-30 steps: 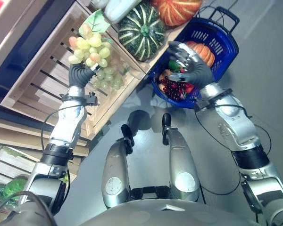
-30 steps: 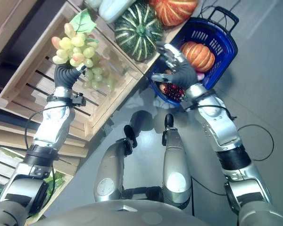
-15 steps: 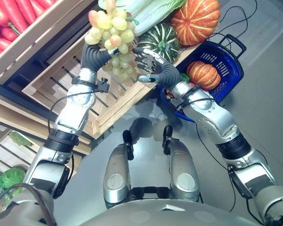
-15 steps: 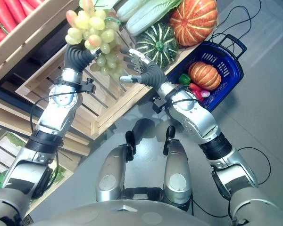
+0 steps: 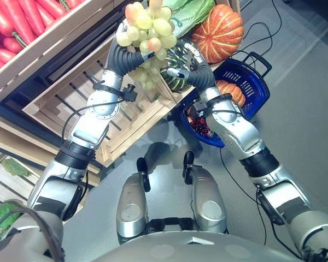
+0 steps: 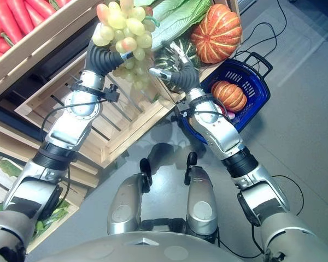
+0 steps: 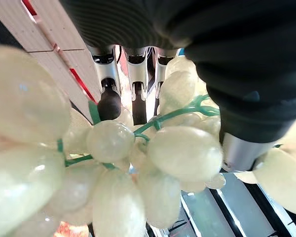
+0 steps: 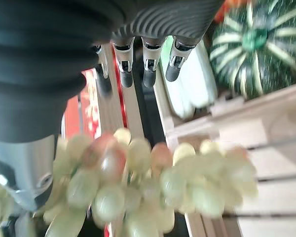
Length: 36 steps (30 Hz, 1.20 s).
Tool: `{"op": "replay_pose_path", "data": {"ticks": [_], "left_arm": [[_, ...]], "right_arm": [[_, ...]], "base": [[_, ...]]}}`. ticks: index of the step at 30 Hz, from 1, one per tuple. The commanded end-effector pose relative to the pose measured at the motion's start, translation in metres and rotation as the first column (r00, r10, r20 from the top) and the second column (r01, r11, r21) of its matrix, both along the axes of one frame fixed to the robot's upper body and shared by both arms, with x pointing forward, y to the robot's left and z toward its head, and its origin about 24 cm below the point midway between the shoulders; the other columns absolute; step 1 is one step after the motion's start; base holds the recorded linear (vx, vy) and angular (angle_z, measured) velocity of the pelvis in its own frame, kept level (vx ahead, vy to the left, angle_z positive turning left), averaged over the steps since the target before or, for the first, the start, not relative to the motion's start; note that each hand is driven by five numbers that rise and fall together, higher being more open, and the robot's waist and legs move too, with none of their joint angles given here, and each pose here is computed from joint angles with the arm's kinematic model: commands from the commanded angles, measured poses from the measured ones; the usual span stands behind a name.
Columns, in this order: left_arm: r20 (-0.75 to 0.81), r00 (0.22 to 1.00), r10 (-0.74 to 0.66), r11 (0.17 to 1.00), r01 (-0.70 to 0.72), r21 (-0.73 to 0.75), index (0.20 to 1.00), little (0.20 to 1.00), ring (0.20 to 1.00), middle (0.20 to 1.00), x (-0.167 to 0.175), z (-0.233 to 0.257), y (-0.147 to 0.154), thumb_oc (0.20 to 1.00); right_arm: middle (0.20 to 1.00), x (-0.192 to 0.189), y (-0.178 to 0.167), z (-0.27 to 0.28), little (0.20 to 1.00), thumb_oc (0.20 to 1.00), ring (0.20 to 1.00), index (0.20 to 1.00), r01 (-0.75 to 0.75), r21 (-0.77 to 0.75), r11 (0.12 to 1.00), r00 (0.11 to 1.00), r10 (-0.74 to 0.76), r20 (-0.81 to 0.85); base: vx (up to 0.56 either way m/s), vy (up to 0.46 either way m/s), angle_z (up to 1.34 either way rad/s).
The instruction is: Pick up fruits and vegetables into the basket
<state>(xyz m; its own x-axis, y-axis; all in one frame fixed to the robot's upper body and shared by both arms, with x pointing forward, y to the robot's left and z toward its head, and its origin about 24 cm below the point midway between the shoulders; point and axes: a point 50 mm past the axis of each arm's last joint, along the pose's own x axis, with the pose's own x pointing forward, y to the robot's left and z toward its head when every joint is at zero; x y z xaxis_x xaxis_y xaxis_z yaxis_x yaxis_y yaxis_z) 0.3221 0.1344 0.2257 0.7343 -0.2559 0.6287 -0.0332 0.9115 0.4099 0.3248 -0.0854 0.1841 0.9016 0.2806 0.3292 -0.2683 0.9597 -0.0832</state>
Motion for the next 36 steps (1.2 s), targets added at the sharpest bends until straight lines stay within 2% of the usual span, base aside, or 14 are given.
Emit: {"op": "replay_pose_path", "data": {"ticks": [1,10,14,15,21,30,35,36], "left_arm": [[0.134,0.987,-0.092,0.994,0.099,-0.046,0.2,0.2,0.2,0.2,-0.022,0.013,-0.025,0.2],[0.109,0.994,-0.023,0.991,0.037,-0.126,0.2,0.2,0.2,0.2,-0.022,0.002,-0.022,0.2],[0.109,0.994,-0.027,0.99,0.042,-0.136,0.2,0.2,0.2,0.2,-0.023,0.0,-0.021,0.2],[0.111,0.993,-0.038,0.989,0.053,-0.136,0.2,0.2,0.2,0.2,-0.024,0.0,-0.022,0.2],[0.107,0.988,-0.112,0.988,0.122,-0.09,0.2,0.2,0.2,0.2,-0.028,-0.002,-0.034,0.2],[0.095,0.986,-0.137,0.989,0.142,-0.047,0.2,0.2,0.2,0.2,-0.027,-0.004,-0.045,0.2],[0.137,0.982,-0.13,0.991,0.133,-0.012,0.2,0.2,0.2,0.2,-0.028,-0.002,-0.051,0.2],[0.163,0.979,-0.125,0.992,0.127,0.0,0.2,0.2,0.2,0.2,-0.029,0.0,-0.055,0.2]], "right_arm": [[1.0,-0.008,-0.01,0.009,1.0,1.0,1.0,1.0,0.052,0.116,0.992,0.992,-0.064,0.105],[1.0,-0.016,-0.021,0.008,1.0,1.0,1.0,1.0,0.067,0.189,0.98,0.989,-0.091,0.119],[1.0,-0.017,-0.012,-0.001,1.0,1.0,1.0,1.0,-0.03,0.164,0.986,0.999,0.024,0.037],[1.0,-0.016,-0.006,-0.007,1.0,1.0,1.0,1.0,-0.092,0.159,0.983,0.995,0.096,-0.018],[1.0,-0.021,0.024,-0.028,1.0,1.0,1.0,1.0,-0.258,0.171,0.951,0.946,0.285,-0.152],[1.0,-0.017,0.035,-0.043,1.0,1.0,1.0,1.0,-0.231,0.181,0.956,0.936,0.269,-0.227],[1.0,-0.011,0.036,-0.045,1.0,1.0,1.0,1.0,-0.178,0.177,0.968,0.942,0.219,-0.252],[1.0,-0.007,0.035,-0.046,1.0,1.0,1.0,1.0,-0.13,0.18,0.975,0.946,0.176,-0.271]], "base": [[0.05,0.045,-0.03],[0.01,0.006,-0.01],[0.0,0.0,0.0],[0.0,0.006,-0.03],[0.0,-0.02,-0.03],[0.01,-0.013,0.05],[0.0,0.0,0.01],[0.0,0.0,0.0]]}}
